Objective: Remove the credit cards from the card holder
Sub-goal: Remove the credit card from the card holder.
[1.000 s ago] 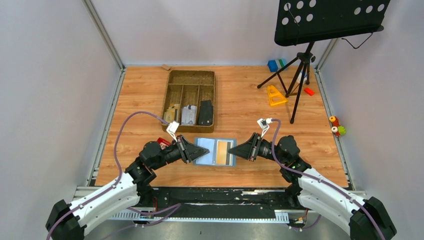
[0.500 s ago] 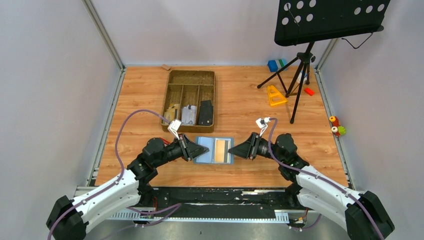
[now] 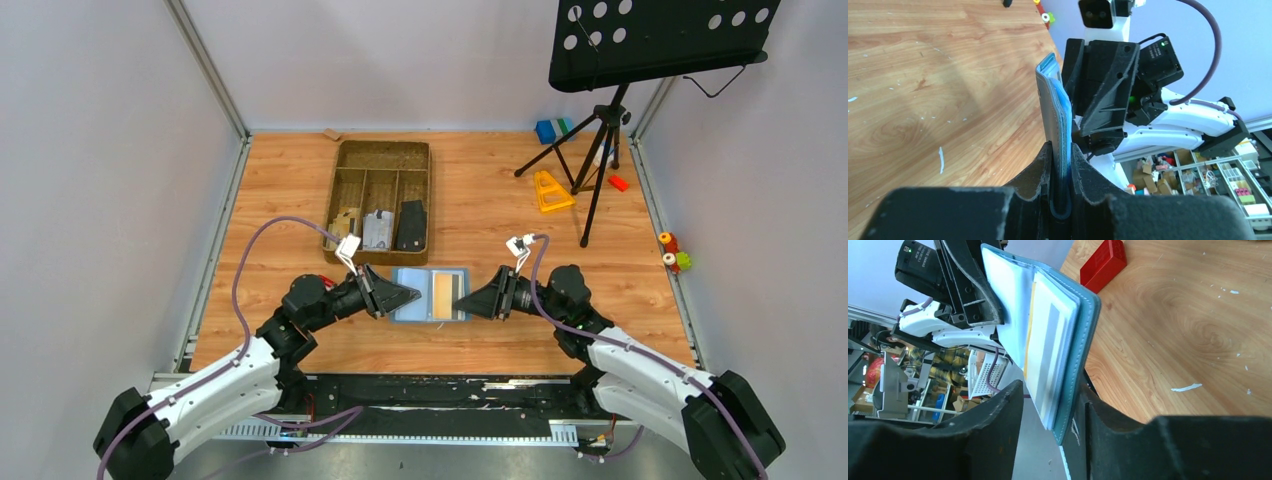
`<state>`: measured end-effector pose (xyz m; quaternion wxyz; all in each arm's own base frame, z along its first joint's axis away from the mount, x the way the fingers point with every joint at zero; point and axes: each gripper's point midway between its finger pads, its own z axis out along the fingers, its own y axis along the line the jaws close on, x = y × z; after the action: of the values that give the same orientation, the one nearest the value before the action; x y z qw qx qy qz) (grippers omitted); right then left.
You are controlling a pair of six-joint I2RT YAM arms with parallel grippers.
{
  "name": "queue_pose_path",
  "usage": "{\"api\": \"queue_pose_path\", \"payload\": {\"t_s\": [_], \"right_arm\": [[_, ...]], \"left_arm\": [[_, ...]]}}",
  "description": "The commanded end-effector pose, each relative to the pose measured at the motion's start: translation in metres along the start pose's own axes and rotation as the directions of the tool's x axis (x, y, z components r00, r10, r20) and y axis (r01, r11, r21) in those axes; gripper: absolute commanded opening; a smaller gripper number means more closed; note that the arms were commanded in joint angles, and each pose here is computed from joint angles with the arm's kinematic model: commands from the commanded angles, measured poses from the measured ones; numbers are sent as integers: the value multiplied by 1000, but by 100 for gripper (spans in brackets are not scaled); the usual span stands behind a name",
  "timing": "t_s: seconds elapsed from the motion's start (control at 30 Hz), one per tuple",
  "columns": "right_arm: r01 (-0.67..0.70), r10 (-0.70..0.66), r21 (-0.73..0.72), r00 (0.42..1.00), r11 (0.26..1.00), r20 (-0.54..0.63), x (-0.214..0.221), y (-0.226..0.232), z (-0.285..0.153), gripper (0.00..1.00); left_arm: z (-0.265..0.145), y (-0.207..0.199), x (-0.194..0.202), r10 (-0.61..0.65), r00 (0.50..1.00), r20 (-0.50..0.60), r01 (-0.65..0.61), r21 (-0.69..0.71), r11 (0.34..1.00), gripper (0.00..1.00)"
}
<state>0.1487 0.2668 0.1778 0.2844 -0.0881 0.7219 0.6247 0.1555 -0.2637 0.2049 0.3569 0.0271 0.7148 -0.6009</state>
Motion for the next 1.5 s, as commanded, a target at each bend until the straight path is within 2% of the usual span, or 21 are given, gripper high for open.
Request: {"api": "queue_pose_path", "payload": {"t_s": [0.0, 0.1, 0.17, 0.2, 0.3, 0.37, 0.43, 0.47, 0.53, 0.63, 0.77, 0.9, 1.0, 1.3, 1.47], "right_arm": [[49, -47, -80, 999, 996, 26, -15, 25, 5, 35], [40, -38, -87, 999, 995, 24, -16, 27, 4, 16], [46, -44, -80, 999, 996, 25, -16, 27, 4, 3], [55, -53, -71, 998, 996, 26, -17, 27, 4, 0], [63, -63, -10, 997, 998, 43, -20, 19, 2, 0], [69, -71, 38, 996, 997, 58, -22, 12, 0, 0], [75, -81, 85, 994, 994, 68, -24, 5, -2, 0], [76, -84, 112, 994, 991, 69, -24, 0, -3, 0], [74, -86, 161, 994, 984, 69, -25, -8, -5, 0], [64, -80, 218, 994, 974, 69, -24, -20, -6, 0], [59, -75, 225, 995, 973, 60, -22, -24, -5, 0], [69, -77, 146, 996, 987, 47, -21, -8, -2, 0], [69, -72, 63, 996, 996, 48, -22, 10, -1, 0], [20, -18, -47, 999, 999, 40, -17, 32, -4, 0], [4, 2, -118, 999, 993, 47, -18, 44, -5, 0]], "left_arm": [[2, -28, -12, 21, 999, 28, -24, 110, 994, 0], [4, -18, -9, 46, 999, 7, -46, 67, 997, 1], [4, -10, -7, 59, 998, 0, -59, 29, 998, 20], [3, -2, -7, 61, 998, 2, -61, -15, 998, 35], [-8, 30, -15, 106, 994, 16, -100, -228, 969, 71], [-32, 64, -26, 165, 986, 22, -137, -454, 880, 79], [-52, 74, -42, 233, 972, 40, -170, -568, 805, 80], [-57, 73, -45, 256, 966, 34, -189, -580, 792, 79], [-52, 58, -41, 284, 959, -8, -248, -506, 826, 71], [-33, 24, -23, 270, 960, -79, -281, -307, 909, 64], [-3, -16, 1, 201, 967, -156, -212, -58, 976, 50], [18, -26, 23, 251, 942, -224, -262, -21, 965, 51], [30, -25, 35, 210, 944, -255, -217, 3, 976, 52], [34, -21, 37, 137, 967, -216, -134, 27, 991, 55], [31, -25, 37, 101, 968, -231, -89, 60, 994, 53]]}}
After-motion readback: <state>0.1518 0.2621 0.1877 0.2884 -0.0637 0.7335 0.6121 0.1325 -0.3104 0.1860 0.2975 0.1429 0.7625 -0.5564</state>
